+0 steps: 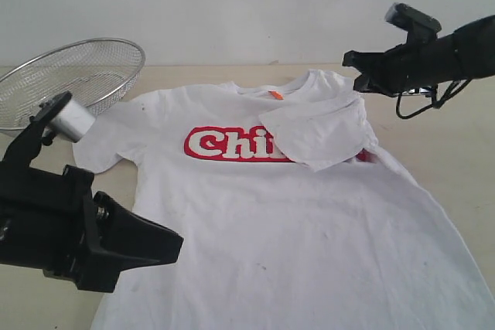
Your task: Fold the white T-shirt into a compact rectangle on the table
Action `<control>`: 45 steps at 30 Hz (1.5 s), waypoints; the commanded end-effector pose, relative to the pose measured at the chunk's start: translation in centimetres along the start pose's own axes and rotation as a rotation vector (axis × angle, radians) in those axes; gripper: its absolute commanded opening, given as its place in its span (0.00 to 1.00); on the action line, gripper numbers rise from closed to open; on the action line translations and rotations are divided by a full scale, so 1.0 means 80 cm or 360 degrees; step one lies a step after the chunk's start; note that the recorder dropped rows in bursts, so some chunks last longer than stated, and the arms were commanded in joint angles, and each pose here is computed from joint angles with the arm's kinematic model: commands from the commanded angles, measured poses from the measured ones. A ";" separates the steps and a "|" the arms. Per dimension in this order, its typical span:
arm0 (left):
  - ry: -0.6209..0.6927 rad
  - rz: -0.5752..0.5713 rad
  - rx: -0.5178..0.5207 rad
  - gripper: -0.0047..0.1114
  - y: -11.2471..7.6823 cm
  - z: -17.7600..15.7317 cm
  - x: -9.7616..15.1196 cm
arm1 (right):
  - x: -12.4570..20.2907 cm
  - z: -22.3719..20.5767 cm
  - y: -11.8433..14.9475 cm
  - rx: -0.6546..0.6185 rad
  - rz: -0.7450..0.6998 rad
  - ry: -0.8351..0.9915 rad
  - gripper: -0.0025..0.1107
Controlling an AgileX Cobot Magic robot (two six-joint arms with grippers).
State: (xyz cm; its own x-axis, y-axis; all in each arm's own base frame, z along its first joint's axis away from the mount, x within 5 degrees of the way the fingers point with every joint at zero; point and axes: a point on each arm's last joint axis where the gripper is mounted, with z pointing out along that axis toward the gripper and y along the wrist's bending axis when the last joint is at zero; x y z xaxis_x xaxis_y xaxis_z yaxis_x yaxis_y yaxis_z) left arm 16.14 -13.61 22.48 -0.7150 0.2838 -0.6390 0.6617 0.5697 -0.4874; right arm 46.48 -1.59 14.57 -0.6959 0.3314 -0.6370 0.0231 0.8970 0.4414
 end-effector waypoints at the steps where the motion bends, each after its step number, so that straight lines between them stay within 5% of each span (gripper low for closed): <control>1: -0.0016 0.0003 -0.0005 0.08 0.000 0.001 0.000 | -0.020 -0.057 -0.001 -0.0002 -0.0053 0.0146 0.29; 2: -0.0016 0.0003 -0.0005 0.08 0.000 0.001 0.000 | -0.009 -0.072 -0.002 -0.0008 -0.0051 0.0246 0.42; 3: -0.0016 0.0003 -0.0005 0.08 0.000 0.001 0.000 | -0.003 -0.077 0.000 -0.0015 -0.0037 0.0268 0.43; 9: -0.0006 0.0009 0.0011 0.08 -0.001 0.001 0.001 | 0.089 -0.129 0.014 0.0075 -0.0140 0.0420 0.40; 15: 0.0012 0.0003 0.0063 0.08 -0.005 0.001 0.002 | 0.123 -0.129 0.015 0.0222 -0.0250 0.0394 0.40; 27: 0.0032 -0.0010 0.0104 0.08 -0.008 0.000 0.003 | 0.120 -0.109 0.036 0.0388 -0.0552 0.0187 0.40; 45: 0.0033 -0.0014 0.0106 0.08 -0.008 0.000 0.004 | 0.135 -0.092 0.025 0.0399 -0.0602 0.0283 0.40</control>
State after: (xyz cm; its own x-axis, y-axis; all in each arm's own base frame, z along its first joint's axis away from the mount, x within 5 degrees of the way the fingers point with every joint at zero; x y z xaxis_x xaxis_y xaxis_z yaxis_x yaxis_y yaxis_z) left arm 15.69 -13.84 22.63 -0.7195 0.2970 -0.6278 0.6718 0.5268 -0.5207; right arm 33.69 1.68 13.13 -0.8091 -0.0505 -0.5855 -0.0916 0.9950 0.0407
